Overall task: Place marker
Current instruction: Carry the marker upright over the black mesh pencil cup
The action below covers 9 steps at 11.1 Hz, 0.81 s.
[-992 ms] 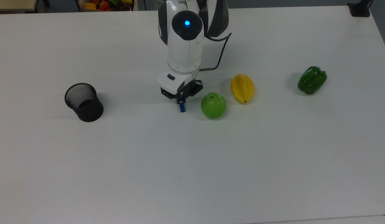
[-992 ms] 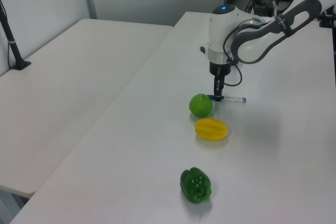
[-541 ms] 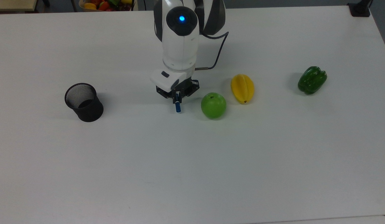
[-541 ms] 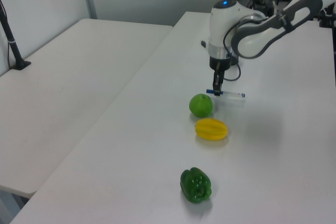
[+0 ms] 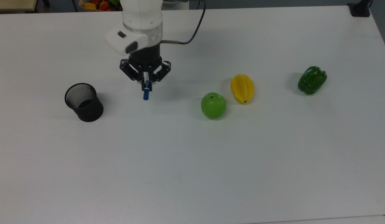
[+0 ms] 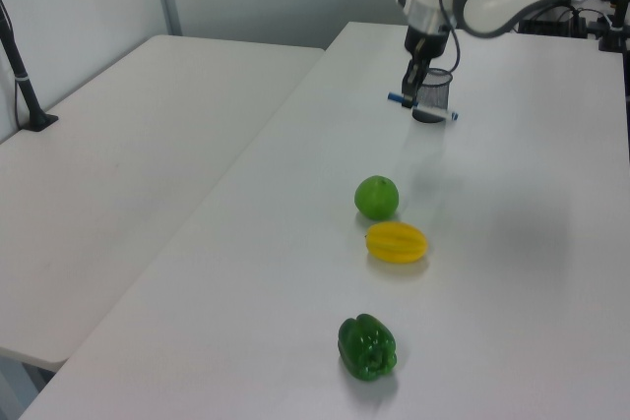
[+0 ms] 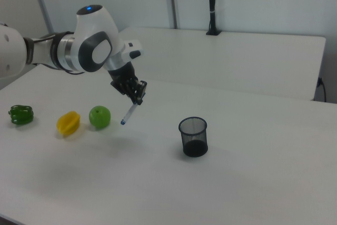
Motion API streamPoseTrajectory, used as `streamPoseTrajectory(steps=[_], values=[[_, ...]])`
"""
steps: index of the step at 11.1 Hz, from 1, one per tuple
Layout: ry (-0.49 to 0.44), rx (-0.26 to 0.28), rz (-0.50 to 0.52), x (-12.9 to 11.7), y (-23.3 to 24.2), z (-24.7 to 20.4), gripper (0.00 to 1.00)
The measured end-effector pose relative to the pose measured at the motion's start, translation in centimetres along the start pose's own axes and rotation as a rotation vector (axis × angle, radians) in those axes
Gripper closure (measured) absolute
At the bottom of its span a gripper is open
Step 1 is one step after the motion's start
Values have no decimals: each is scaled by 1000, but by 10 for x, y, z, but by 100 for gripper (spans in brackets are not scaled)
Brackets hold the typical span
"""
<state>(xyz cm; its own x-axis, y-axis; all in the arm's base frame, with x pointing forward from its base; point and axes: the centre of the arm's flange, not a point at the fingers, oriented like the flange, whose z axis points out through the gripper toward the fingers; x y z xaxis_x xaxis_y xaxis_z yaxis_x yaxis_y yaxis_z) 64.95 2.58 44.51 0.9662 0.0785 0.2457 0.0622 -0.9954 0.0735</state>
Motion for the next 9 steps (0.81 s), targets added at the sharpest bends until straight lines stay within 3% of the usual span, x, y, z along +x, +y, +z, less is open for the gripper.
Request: streamPoseTrajectory(steps=[5, 9], values=[[112, 72, 20, -9, 98, -64, 84], [279, 34, 55, -10, 160, -70, 84]])
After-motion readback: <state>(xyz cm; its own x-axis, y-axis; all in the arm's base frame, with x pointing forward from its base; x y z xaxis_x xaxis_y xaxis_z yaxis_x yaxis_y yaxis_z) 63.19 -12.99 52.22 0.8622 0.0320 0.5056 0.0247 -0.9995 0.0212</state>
